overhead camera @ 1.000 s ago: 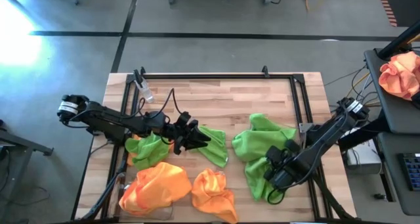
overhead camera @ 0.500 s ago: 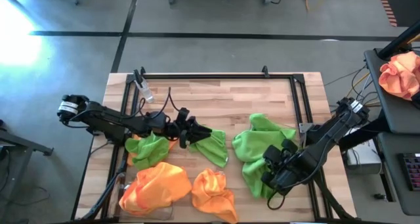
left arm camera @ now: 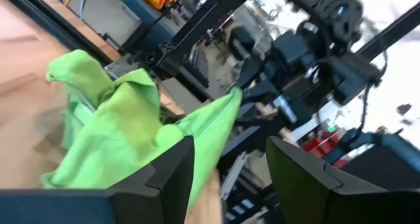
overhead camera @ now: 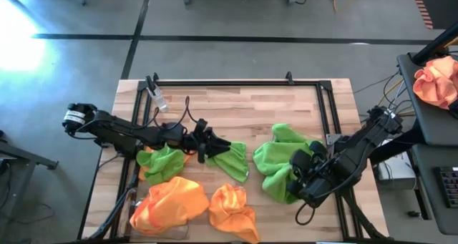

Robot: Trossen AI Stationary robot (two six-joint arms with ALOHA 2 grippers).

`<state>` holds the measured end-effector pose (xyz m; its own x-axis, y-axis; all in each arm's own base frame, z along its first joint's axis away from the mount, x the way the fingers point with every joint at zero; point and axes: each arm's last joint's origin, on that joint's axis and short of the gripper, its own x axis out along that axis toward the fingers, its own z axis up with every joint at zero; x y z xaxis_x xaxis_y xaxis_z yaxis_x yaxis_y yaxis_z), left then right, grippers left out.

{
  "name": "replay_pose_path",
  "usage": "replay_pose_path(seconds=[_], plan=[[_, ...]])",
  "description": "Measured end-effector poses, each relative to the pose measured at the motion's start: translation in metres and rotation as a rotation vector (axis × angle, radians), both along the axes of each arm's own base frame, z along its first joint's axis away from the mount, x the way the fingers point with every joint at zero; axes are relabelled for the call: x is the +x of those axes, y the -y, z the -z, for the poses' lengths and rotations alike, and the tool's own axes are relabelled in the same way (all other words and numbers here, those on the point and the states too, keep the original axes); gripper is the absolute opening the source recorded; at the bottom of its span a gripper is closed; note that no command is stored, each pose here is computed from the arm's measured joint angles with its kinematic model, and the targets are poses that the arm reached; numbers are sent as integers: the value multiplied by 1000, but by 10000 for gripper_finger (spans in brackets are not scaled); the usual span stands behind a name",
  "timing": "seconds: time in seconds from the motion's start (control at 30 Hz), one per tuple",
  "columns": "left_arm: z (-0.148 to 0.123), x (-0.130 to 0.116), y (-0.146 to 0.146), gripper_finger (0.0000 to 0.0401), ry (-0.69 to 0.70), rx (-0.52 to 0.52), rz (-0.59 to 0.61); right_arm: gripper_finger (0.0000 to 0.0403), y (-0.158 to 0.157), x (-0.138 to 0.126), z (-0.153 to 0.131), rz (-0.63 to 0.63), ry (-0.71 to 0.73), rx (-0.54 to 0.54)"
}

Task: Sort microfiber towel by color & place in baskets
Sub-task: Put the bottom right green towel into the right transparent bin

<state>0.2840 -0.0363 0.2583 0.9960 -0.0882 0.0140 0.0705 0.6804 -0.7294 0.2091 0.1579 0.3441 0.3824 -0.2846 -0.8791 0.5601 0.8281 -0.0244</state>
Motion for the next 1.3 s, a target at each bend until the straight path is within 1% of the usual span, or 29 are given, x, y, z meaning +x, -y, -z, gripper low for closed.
replay_pose_path(seconds=[0.1,0.27,0.33,0.37,0.53,0.73,1.0,1.17,1.3], plan=[[2,0,0,174,-15,89,1,12,4,3,0,-6,-10,-10],[4,0,0,174,-6,351,2,12,10,7,0,-18,-28,-22],[3,0,0,174,2,412,2,12,13,9,0,-20,-34,-27],[3,0,0,174,4,427,2,12,14,9,0,-19,-35,-28],[3,0,0,174,5,436,1,12,20,12,-1,-25,-49,-42],[3,0,0,174,4,437,1,12,34,9,-6,10,-99,-63],[3,0,0,174,8,436,1,12,47,9,-40,-14,5,-36],[2,0,0,174,17,433,-1,12,57,11,-62,-40,79,-77],[2,0,0,174,19,432,-2,12,67,13,-73,-47,102,-109]])
